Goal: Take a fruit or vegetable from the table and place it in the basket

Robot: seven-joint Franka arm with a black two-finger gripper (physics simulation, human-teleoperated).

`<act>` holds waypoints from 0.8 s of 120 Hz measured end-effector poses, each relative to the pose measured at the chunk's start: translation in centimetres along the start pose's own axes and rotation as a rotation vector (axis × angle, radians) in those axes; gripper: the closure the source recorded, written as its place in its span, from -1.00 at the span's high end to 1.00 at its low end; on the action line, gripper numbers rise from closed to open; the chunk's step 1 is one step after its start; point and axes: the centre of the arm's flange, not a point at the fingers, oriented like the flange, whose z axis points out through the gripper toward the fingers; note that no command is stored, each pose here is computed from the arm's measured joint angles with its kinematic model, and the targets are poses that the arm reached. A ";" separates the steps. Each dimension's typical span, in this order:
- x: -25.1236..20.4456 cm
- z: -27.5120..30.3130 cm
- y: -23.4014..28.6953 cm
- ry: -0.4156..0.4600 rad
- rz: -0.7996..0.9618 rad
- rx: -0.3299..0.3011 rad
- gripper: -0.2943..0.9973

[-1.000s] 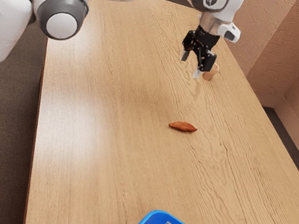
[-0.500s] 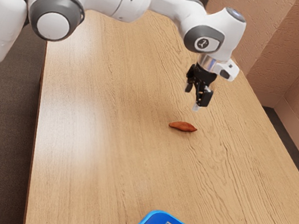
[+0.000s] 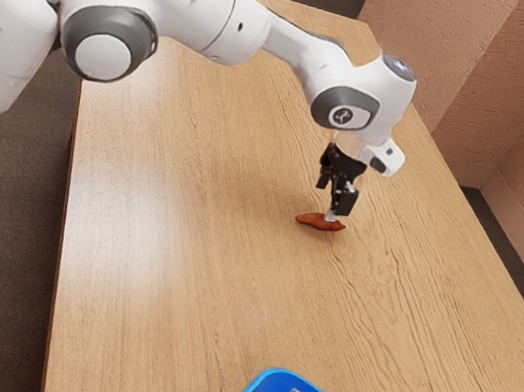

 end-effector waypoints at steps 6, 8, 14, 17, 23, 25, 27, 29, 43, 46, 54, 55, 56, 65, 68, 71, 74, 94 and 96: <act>-0.1 0.7 0.2 -0.004 0.006 -0.001 0.54; -0.1 0.8 0.2 -0.004 0.008 -0.001 0.54; 0.0 1.0 0.3 -0.001 0.012 -0.002 0.54; 0.0 1.0 0.3 0.000 0.014 -0.002 0.54; 0.0 1.0 0.3 0.004 0.017 -0.002 0.54; 0.0 1.0 0.3 0.006 0.018 -0.002 0.54; 0.0 1.1 0.4 0.007 0.019 -0.002 0.54; 0.0 1.1 0.4 0.007 0.020 -0.002 0.54; 0.1 1.5 0.3 0.007 0.025 -0.001 0.54; 0.1 1.5 0.3 0.007 0.025 -0.001 0.54; 0.2 1.7 0.3 0.006 0.028 -0.001 0.54; 0.2 1.7 0.3 0.006 0.029 -0.001 0.54; 0.2 1.8 0.3 0.006 0.029 -0.001 0.54; 0.2 2.0 0.4 0.004 0.032 -0.001 0.54; 0.3 2.2 0.4 0.002 0.033 -0.001 0.54; 0.3 2.3 0.4 0.001 0.034 -0.001 0.54; 0.3 2.3 0.4 0.001 0.035 -0.001 0.54; 0.3 2.5 0.5 0.000 0.040 -0.001 0.54; 0.3 2.6 0.5 0.000 0.041 -0.001 0.54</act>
